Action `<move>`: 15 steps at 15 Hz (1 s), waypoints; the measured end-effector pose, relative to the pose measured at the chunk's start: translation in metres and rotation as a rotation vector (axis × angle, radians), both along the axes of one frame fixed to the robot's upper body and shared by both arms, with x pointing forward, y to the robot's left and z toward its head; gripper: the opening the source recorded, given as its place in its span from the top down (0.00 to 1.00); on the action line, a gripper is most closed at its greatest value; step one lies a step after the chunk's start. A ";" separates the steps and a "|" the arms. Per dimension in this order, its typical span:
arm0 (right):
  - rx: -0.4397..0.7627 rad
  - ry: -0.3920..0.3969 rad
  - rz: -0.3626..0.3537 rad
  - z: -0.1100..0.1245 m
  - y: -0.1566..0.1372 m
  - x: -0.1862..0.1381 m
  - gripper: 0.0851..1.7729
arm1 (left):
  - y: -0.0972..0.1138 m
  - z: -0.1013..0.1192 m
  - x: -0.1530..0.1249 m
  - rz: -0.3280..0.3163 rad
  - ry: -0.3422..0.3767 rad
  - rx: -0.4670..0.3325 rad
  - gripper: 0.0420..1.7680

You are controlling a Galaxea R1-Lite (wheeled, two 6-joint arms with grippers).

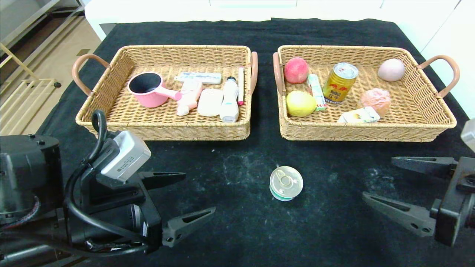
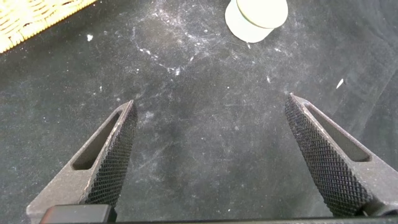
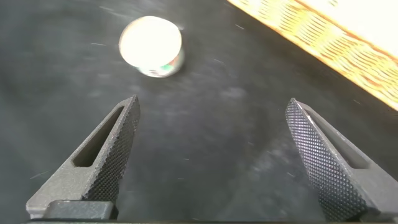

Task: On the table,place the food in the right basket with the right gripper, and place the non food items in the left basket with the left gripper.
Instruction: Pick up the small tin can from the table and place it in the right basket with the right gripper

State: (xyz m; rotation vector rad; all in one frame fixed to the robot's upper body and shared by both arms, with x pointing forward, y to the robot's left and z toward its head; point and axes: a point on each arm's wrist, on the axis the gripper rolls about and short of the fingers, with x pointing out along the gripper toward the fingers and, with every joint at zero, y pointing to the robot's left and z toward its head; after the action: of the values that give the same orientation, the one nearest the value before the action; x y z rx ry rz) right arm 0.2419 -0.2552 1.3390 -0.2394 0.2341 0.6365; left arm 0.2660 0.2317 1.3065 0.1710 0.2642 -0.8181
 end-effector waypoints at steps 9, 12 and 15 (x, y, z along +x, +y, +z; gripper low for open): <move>0.081 0.309 -0.346 0.043 0.110 0.023 0.04 | 0.002 0.005 0.000 0.014 -0.040 -0.010 0.03; 0.082 0.398 -0.404 0.034 0.137 0.034 0.04 | 0.005 0.007 0.000 0.024 -0.050 -0.014 0.03; 0.072 0.433 -0.426 0.020 0.153 0.045 0.04 | 0.007 0.010 -0.001 0.033 -0.064 -0.017 0.03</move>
State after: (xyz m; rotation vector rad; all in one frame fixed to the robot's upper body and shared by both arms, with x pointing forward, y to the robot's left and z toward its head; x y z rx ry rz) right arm 0.2866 -0.1023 1.3594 0.0245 0.6585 0.2648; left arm 0.2652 0.2391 1.3161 0.1757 0.1995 -0.7809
